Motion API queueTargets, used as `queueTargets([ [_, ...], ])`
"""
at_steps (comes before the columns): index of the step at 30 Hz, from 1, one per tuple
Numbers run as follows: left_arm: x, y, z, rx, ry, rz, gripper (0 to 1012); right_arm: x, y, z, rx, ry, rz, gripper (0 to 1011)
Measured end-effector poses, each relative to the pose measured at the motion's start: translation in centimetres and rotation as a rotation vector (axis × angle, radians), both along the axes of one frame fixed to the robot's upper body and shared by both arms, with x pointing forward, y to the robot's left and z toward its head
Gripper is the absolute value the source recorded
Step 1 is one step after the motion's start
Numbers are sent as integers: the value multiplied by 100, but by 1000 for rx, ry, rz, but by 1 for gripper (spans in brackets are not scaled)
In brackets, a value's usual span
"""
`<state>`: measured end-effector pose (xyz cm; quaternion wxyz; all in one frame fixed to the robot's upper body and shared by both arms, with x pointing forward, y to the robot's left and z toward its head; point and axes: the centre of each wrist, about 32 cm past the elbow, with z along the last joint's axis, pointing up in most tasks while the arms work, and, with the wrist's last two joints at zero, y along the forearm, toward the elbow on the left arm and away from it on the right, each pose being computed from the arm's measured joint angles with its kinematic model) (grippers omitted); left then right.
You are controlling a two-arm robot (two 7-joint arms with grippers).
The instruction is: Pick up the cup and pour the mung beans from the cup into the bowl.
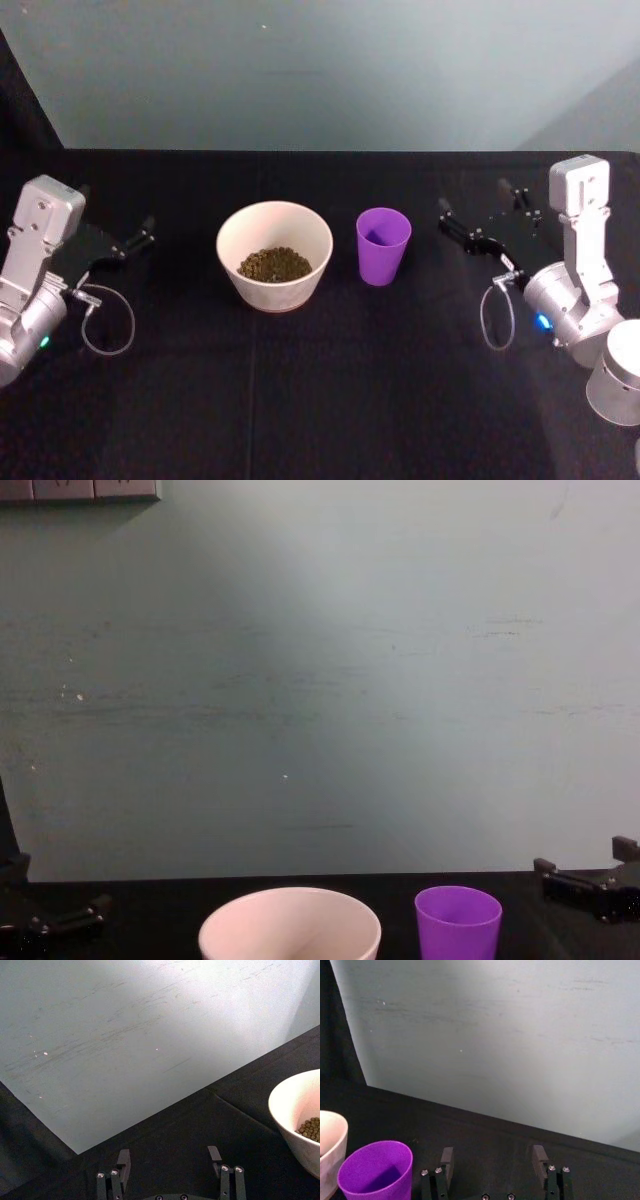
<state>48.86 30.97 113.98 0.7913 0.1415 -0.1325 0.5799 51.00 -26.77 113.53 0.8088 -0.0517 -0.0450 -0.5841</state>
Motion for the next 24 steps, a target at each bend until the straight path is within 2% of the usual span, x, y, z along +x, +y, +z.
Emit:
queueTargets([
  [8, 0, 0, 0, 0, 0, 0, 1000, 2, 3, -7, -5, 26, -4, 1003],
  [24, 0, 0, 0, 0, 0, 0, 1000, 3, 3, -4, -5, 22, -3, 1003],
])
